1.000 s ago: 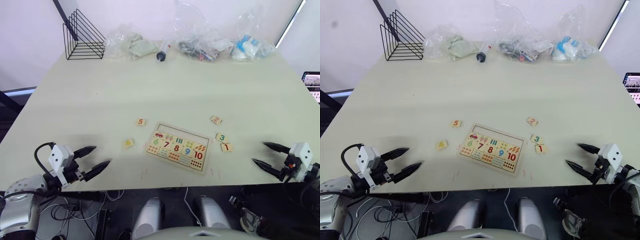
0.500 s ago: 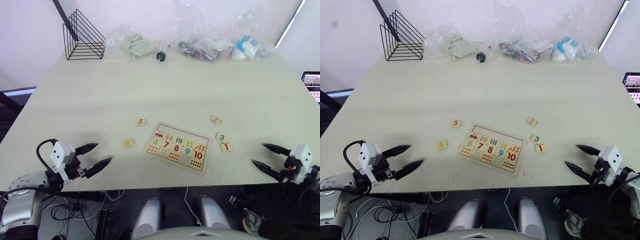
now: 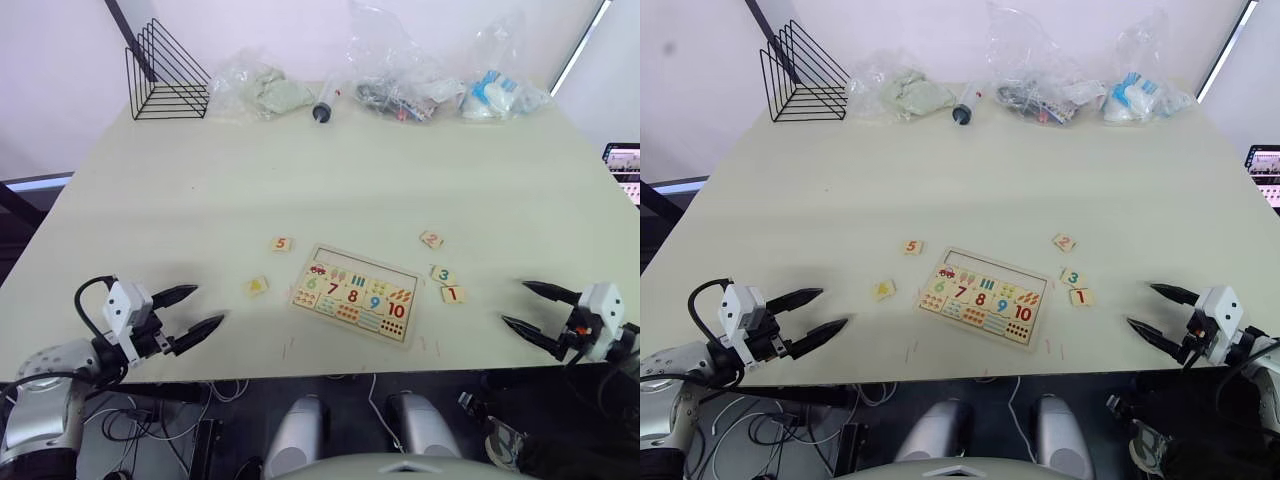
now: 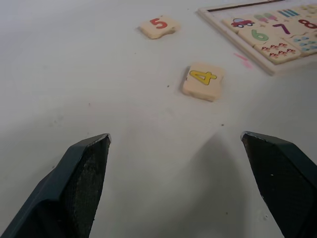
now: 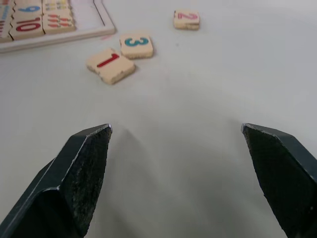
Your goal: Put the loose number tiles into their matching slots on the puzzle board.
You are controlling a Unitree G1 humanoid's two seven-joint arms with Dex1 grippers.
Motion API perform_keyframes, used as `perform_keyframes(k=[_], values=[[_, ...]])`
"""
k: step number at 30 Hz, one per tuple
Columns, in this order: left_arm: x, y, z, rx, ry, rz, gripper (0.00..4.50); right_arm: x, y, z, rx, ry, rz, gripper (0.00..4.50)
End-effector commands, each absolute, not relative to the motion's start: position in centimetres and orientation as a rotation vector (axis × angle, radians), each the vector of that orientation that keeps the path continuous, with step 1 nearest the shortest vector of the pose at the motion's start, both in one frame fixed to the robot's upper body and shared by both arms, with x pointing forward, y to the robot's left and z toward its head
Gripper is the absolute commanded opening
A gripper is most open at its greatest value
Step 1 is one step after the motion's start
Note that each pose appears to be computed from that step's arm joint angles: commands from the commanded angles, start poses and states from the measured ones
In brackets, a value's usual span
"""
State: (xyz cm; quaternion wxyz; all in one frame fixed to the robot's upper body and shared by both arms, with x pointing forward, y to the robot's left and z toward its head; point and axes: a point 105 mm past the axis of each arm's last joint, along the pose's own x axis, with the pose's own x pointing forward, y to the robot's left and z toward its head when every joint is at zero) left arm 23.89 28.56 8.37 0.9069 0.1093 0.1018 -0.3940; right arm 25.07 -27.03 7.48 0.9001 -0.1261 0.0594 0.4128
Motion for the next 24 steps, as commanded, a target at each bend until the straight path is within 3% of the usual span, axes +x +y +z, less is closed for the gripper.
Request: perform_keyframes(k=[1,10,18,24], values=[[23.8,28.4,9.5,0.266,0.17,-0.901,4.5,25.4,-26.1,8.9,-0.294,0.089,0.916,4.4],[24.1,27.4,11.9,0.32,0.124,-1.186,4.5,26.2,-23.1,9.4,-0.37,0.132,1.13,4.4],[24.8,26.8,13.7,0.38,0.086,-1.274,4.5,27.2,-21.7,9.6,-0.441,0.188,1.215,4.4],[24.8,26.4,14.6,0.409,0.079,-1.337,4.5,27.9,-20.9,8.8,-0.523,0.317,1.253,4.4]])
